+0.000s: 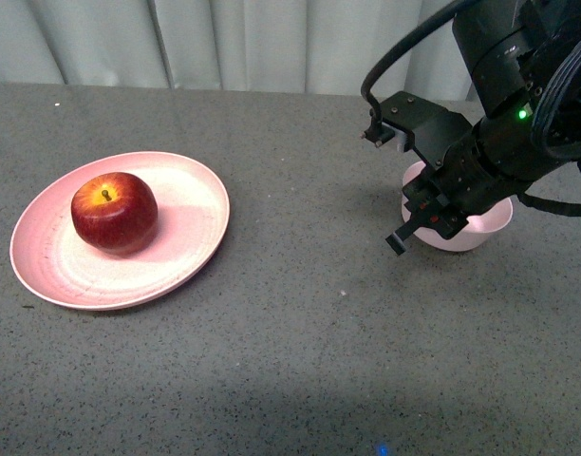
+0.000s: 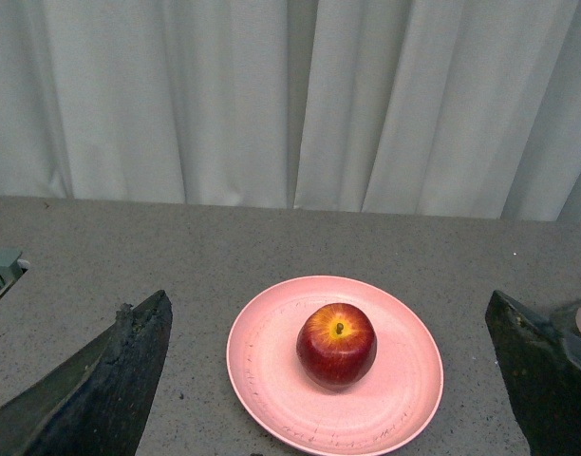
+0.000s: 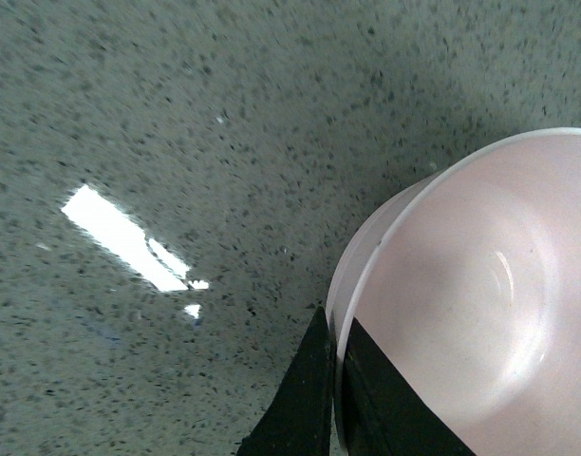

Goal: Move apple from plate to bowl

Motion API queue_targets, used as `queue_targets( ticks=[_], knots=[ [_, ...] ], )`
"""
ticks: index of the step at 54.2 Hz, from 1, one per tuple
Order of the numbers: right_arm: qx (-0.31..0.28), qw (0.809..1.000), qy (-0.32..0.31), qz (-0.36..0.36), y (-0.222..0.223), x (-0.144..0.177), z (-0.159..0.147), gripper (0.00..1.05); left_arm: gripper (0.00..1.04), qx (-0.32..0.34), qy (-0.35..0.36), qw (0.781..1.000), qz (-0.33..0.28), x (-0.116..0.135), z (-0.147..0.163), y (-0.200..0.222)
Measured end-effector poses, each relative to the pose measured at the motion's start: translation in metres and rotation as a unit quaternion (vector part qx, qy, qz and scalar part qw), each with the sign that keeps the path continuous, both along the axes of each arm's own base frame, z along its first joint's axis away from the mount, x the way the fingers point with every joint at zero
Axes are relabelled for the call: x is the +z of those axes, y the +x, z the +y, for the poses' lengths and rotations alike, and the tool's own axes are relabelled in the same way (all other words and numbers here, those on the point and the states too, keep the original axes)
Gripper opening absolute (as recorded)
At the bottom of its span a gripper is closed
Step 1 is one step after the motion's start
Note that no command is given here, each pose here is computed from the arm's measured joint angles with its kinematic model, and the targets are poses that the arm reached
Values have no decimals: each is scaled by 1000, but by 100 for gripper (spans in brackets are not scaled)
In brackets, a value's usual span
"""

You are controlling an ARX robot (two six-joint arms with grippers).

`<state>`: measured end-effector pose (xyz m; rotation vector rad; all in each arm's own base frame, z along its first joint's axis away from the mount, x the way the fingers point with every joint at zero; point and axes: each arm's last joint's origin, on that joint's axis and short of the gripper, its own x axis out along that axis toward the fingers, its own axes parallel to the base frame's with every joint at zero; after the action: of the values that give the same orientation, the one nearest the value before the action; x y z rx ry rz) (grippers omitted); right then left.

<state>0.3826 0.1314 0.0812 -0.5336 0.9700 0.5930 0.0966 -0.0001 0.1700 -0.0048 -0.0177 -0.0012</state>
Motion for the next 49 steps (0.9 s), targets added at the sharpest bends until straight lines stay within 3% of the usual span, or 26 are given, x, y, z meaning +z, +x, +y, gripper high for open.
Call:
queue_targets(
  ticks=[9,25,49],
  knots=[
    [44,999,29,-15,-7,18,31,1,98,0,0,1000,0,0,0,0],
    [100,994,51,-10,-21,20,84,1,98,0,0,1000,0,0,0,0],
    [102,991,86,21,-17,-1,125,1,98,0,0,1000,0,0,0,0]
  ],
)
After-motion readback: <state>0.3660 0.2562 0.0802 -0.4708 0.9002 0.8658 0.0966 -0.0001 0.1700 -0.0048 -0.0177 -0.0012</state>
